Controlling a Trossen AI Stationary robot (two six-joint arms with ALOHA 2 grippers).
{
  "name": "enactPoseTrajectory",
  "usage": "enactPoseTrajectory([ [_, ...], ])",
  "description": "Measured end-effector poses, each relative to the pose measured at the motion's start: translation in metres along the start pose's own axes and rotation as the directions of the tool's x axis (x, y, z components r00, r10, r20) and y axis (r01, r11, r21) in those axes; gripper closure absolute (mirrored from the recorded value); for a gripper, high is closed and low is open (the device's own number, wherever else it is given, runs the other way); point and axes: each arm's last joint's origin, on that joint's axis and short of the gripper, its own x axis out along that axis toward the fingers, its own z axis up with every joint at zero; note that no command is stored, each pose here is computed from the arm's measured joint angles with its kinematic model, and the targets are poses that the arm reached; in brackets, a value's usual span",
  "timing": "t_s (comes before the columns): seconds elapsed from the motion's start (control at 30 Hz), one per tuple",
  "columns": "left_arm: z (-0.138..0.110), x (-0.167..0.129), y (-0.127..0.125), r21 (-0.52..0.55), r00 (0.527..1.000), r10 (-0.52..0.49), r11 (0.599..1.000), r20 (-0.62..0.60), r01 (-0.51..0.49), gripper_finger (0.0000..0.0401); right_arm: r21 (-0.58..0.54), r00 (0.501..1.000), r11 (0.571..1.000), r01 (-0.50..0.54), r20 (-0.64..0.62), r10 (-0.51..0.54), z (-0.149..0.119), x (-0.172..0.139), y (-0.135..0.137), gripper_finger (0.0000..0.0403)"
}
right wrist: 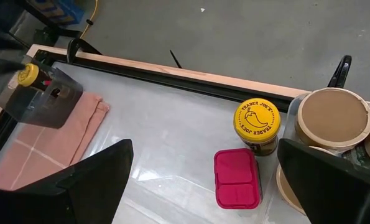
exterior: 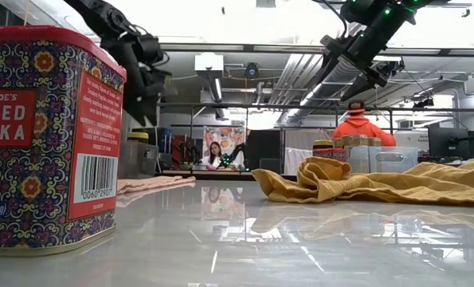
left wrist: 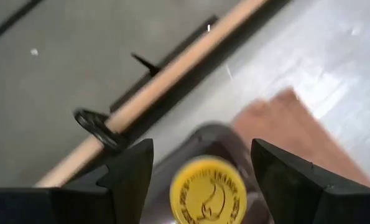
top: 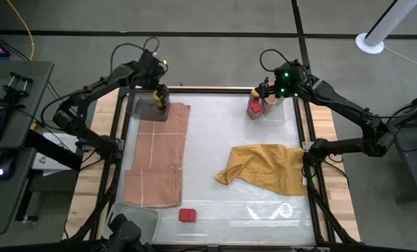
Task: Sort spices by type
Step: Put the bottom yellow seasoning bottle into the black bin, then put the yellow seasoning bottle into the black bin
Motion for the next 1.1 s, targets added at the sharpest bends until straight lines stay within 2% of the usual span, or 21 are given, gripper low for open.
enactPoseTrajectory([
  [0.23,0.026,-0.029,0.003,-0.010,0.995,-0.005,1.000,0.099,0.006,0.0144,0.009,1.000,1.000,0.000,0.000,0.000,0.000,0.000,0.000,0.0007],
  [0.37,0.036,-0.038,-0.002,-0.022,0.979,-0.122,0.992,0.165,0.128,0.0144,0.046,0.999,0.999,0.008,-0.033,-0.007,-0.001,0.010,0.000,0.0011],
  [0.43,0.038,-0.039,-0.007,-0.030,0.964,-0.187,0.980,0.190,0.196,0.0144,0.031,0.998,0.999,0.016,-0.068,-0.014,-0.002,0.020,0.000,0.0031],
  [0.5,0.040,-0.039,-0.012,-0.036,0.944,-0.251,0.964,0.212,0.264,0.0144,0.017,0.994,0.999,0.038,-0.106,-0.036,-0.004,0.034,-0.001,0.0073],
  [0.57,0.042,-0.041,-0.019,-0.037,0.916,-0.333,0.936,0.225,0.349,0.0144,0.010,0.989,0.997,0.075,-0.127,-0.073,-0.006,0.048,-0.003,0.0136],
  [0.73,0.045,-0.047,-0.040,0.005,0.781,-0.579,0.804,0.232,0.595,0.0147,-0.013,0.988,0.993,0.115,-0.104,-0.115,-0.002,0.074,-0.009,0.0358],
  [0.77,0.046,-0.050,-0.046,0.019,0.765,-0.599,0.790,0.236,0.613,0.0152,-0.031,0.989,0.993,0.114,-0.089,-0.116,0.000,0.077,-0.009,0.0379],
  [0.87,0.046,-0.066,-0.065,0.105,0.764,-0.585,0.807,0.273,0.581,0.0202,-0.021,0.987,0.990,0.142,-0.075,-0.143,0.002,0.079,-0.012,0.0381],
  [0.97,0.047,-0.089,-0.083,0.195,0.769,-0.525,0.850,0.365,0.489,0.0311,-0.045,0.980,0.985,0.167,-0.103,-0.171,0.000,0.078,-0.017,0.0398],
  [1.0,0.047,-0.097,-0.087,0.214,0.761,-0.506,0.862,0.406,0.459,0.0353,-0.052,0.978,0.983,0.174,-0.107,-0.178,0.000,0.078,-0.018,0.0399],
  [1.03,0.047,-0.103,-0.089,0.227,0.746,-0.493,0.870,0.447,0.439,0.0375,-0.053,0.977,0.983,0.178,-0.109,-0.182,0.000,0.078,-0.019,0.0398],
  [1.1,0.046,-0.119,-0.092,0.251,0.690,-0.481,0.875,0.541,0.414,0.0384,-0.054,0.977,0.982,0.180,-0.111,-0.185,0.000,0.080,-0.019,0.0401],
])
